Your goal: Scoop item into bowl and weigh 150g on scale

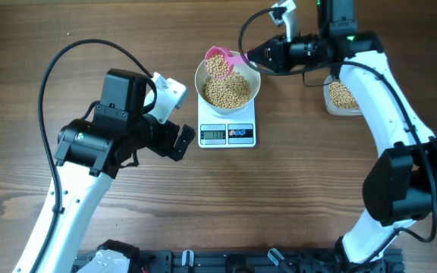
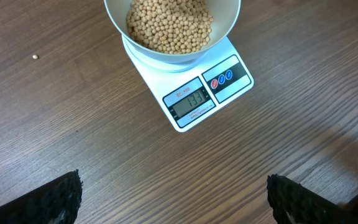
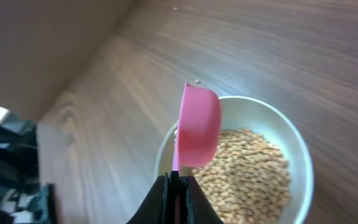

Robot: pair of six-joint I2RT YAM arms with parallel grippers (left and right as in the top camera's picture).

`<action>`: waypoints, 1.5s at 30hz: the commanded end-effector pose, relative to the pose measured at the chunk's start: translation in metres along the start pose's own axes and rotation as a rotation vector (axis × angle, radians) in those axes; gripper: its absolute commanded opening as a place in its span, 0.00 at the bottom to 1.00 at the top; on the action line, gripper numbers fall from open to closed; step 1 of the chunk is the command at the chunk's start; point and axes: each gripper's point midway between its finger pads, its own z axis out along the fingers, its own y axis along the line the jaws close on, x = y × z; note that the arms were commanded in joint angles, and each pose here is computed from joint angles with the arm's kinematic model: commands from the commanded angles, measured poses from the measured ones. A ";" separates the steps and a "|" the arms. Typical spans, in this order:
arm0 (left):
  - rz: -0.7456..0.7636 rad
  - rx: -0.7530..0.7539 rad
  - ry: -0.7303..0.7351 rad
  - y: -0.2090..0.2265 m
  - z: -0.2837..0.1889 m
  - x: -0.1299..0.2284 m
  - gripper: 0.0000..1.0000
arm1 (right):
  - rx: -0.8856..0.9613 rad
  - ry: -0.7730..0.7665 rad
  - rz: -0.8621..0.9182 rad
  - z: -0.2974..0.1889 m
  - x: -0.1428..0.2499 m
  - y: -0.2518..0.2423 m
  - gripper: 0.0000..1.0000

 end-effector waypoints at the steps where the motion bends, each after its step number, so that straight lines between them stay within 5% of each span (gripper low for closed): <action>1: 0.012 0.000 -0.016 0.001 -0.003 -0.004 1.00 | 0.072 -0.024 -0.056 -0.010 -0.011 -0.007 0.04; 21: 0.012 0.000 -0.016 0.001 -0.003 -0.004 1.00 | 0.159 -0.005 -0.081 -0.012 -0.009 -0.015 0.04; 24: 0.012 0.000 -0.016 0.001 -0.003 -0.004 1.00 | 0.022 0.005 -0.178 -0.012 -0.005 0.016 0.04; 28: 0.012 0.000 -0.016 0.001 -0.003 -0.004 1.00 | 0.213 0.073 -0.141 -0.018 0.006 -0.012 0.04; 45: 0.012 0.000 -0.016 0.001 -0.003 -0.004 1.00 | 0.131 0.033 -0.148 -0.017 -0.003 0.010 0.04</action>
